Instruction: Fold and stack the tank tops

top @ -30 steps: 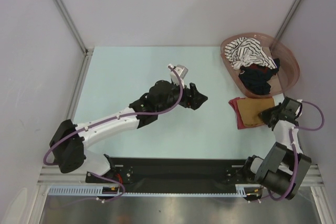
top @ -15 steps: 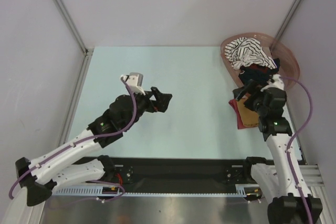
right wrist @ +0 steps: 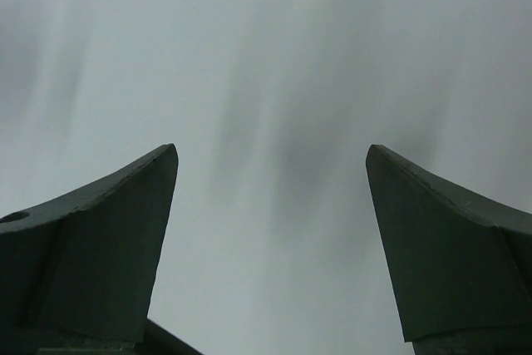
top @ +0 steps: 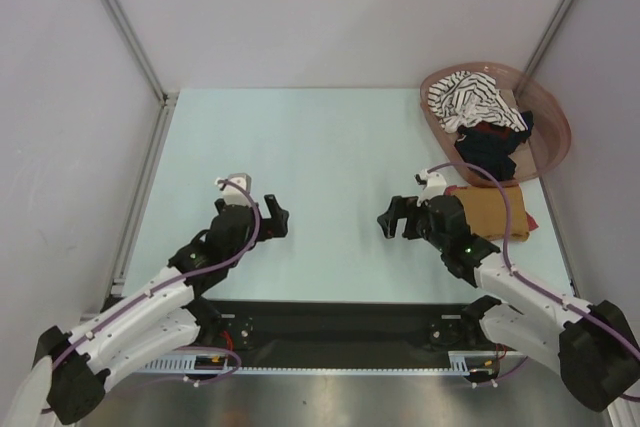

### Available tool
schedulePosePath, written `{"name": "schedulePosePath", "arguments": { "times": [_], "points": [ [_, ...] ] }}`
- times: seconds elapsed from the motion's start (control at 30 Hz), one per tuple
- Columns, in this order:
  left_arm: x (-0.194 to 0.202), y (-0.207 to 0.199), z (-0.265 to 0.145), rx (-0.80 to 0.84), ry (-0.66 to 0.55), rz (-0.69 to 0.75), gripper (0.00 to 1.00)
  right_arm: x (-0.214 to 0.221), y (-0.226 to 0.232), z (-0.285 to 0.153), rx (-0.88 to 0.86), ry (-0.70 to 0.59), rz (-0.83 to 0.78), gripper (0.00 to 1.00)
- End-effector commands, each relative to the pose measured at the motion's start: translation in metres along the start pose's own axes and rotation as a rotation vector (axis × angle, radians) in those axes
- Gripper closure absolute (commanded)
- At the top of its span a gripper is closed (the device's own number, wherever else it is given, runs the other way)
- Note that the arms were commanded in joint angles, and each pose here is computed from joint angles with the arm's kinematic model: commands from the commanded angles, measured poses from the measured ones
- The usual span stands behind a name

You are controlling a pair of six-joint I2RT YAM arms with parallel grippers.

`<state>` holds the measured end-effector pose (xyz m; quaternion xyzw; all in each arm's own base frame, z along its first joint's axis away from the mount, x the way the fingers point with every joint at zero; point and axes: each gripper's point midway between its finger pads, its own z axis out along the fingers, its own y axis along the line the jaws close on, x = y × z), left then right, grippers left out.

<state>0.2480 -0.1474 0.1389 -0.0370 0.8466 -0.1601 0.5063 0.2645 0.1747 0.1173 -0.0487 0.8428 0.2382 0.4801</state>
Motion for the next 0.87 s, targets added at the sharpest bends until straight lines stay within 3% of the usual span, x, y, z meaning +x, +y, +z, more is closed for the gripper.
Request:
{"name": "schedulePosePath", "arguments": {
  "times": [0.0,0.13,0.37,0.83],
  "points": [
    [-0.013,0.007,-0.005,0.0,-0.099,-0.014,0.0,-0.029,0.007,0.008,-0.026,-0.146,-0.044,0.0],
    [-0.002,0.019,-0.005,-0.006,-0.106,0.08,0.0,-0.02,0.014,0.011,-0.086,-0.15,-0.035,0.0],
    [-0.007,0.017,-0.013,0.043,-0.166,0.073,0.0,-0.025,0.012,0.005,-0.075,-0.176,-0.033,0.0],
    [-0.005,0.018,-0.01,0.03,-0.158,0.07,0.0,-0.026,0.017,-0.001,-0.101,-0.188,-0.019,0.0]
  ]
}}
